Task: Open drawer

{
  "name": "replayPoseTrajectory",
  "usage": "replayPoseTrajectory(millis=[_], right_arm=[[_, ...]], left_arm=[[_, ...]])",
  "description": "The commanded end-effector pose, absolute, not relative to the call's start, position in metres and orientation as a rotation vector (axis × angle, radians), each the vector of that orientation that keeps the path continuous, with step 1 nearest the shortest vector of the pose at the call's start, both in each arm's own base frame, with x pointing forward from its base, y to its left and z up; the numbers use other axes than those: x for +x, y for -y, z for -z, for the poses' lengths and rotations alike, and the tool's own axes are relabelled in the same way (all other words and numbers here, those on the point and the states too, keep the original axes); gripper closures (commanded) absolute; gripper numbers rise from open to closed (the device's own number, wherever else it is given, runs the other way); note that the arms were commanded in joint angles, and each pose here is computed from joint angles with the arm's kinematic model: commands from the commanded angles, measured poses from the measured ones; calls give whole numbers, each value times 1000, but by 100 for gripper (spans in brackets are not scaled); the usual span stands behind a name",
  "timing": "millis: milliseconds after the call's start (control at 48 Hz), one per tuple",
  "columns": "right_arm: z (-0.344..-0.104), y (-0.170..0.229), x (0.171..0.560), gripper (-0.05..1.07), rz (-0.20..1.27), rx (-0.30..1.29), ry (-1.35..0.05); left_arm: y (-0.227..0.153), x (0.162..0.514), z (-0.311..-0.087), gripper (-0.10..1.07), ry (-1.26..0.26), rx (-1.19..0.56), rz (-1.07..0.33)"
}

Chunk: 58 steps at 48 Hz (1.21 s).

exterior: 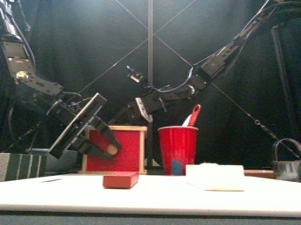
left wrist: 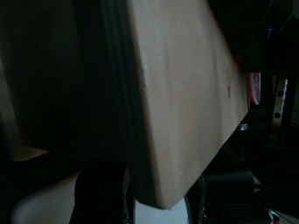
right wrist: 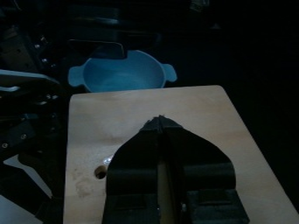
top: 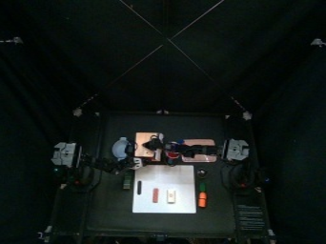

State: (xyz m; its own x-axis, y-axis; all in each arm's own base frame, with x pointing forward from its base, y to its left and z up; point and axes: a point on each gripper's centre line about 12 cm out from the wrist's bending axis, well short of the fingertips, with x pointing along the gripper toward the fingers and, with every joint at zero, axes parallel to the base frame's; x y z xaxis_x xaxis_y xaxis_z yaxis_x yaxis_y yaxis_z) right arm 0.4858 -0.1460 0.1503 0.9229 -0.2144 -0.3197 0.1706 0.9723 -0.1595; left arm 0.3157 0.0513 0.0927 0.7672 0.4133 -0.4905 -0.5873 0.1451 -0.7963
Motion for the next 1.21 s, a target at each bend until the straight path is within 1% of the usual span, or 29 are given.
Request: replayPoseTrajectory(millis=[0,229,625,1188], right_arm=[[-150,145,484,101,199,-124,-358],[-149,145,485,101,199,-124,-360],[-148,146,483,101,202,-123,-363],[-146,148,483,101,205,-122,-366]], left_arm=[[-53,322,-103,34,-132,-1234,-704],[-50,324,-103,35,-139,-1243,-698],[-18,330,-109,37,-232,-1275,-621],[11,327,-113,37,-319,-1328,-583]])
